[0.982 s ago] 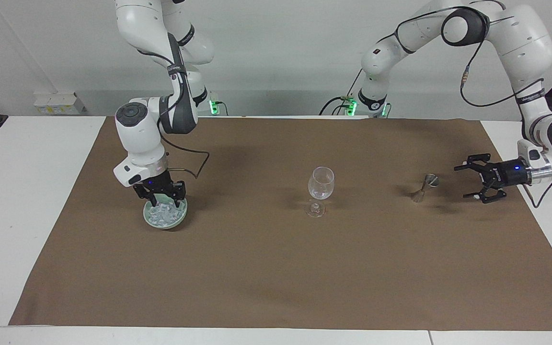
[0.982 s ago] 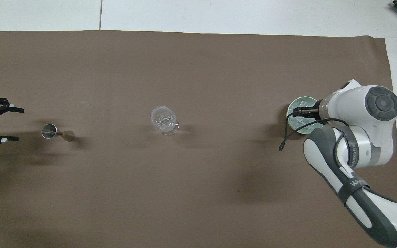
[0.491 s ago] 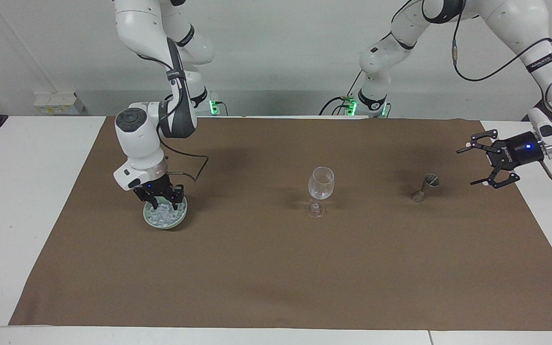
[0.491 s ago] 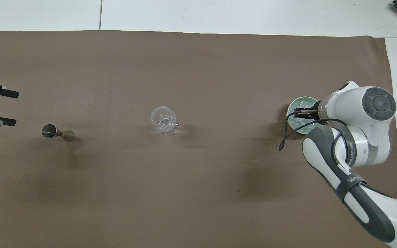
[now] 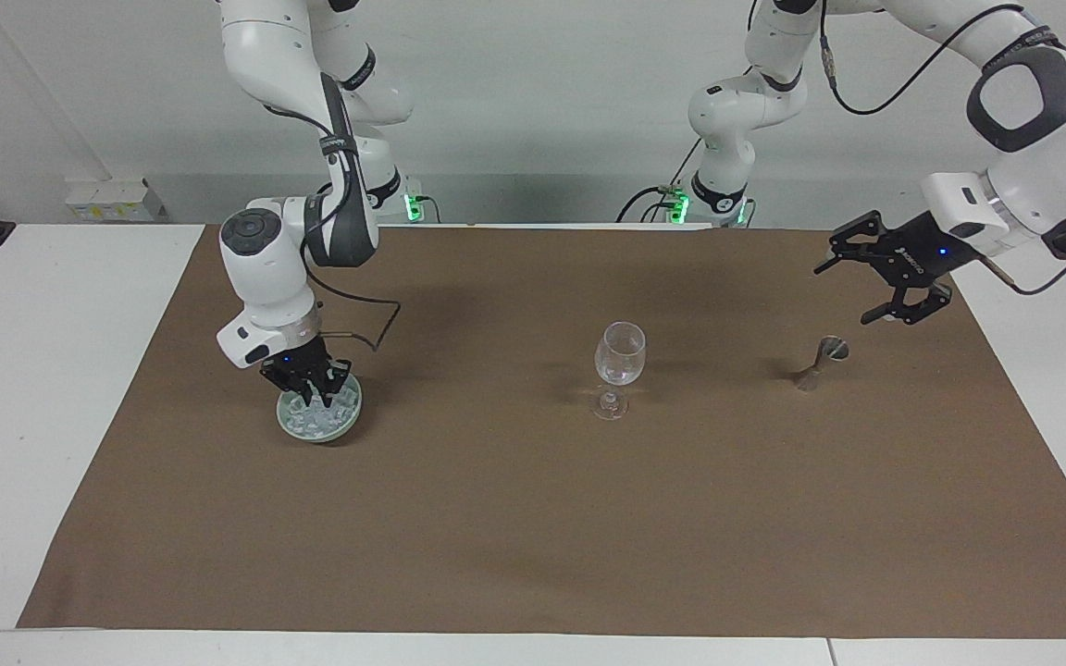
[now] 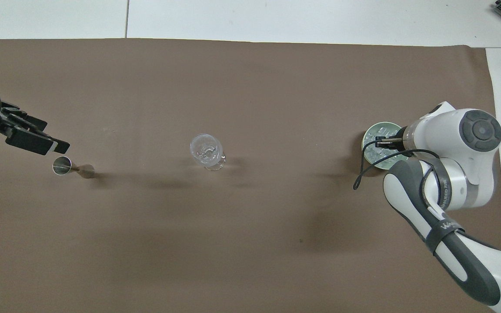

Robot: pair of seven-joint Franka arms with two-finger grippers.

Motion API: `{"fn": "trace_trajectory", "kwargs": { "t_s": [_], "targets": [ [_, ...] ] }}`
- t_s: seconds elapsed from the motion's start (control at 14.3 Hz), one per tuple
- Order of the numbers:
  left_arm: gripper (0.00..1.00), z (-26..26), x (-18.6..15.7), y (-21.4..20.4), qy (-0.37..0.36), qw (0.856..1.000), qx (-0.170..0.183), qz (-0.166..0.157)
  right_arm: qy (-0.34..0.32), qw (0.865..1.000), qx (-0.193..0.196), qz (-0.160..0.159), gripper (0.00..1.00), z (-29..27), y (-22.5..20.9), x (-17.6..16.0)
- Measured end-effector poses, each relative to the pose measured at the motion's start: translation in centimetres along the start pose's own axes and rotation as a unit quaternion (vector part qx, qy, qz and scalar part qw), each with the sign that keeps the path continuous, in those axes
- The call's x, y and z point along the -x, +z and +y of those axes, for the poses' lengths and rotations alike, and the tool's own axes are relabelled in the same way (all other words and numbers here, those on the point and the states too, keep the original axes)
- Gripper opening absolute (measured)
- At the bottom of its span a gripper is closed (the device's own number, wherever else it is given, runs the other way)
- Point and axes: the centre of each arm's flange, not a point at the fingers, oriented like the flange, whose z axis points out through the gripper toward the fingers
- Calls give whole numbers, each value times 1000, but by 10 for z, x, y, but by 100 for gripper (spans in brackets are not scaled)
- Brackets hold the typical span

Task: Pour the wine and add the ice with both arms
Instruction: 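Close the right gripper on the ice cup rim while the left gripper withdraws, then lift the ice cup with the right gripper toward the wine glass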

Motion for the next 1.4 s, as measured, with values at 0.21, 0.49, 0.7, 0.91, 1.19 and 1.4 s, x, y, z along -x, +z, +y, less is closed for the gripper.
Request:
{"fn": "trace_trajectory", "kwargs": {
  "t_s": [0.21, 0.49, 0.7, 0.91, 1.19, 1.4],
  "targets": [
    [100, 31, -1, -12, -113, 990, -79, -22, -1, 1000, -2, 27, 26, -3, -24, -15],
    [100, 76, -6, -22, -209, 964, -163, -19, -13, 999, -6, 40, 26, -25, -86, -41],
    [100, 99, -1, -36, -230, 956, -182, -4, -9, 999, -10, 34, 26, -50, -139, -50],
    [100, 97, 10, -49, -253, 948, -193, 5, -3, 1000, -19, 23, 26, -95, -182, -48],
    [100, 92, 13, -50, -264, 941, -210, -2, 2, 999, -36, 14, 26, -190, -222, -28],
    [100, 90, 17, -50, -273, 939, -210, -9, 28, 998, -49, 6, 26, -246, -246, -18]
  ]
}}
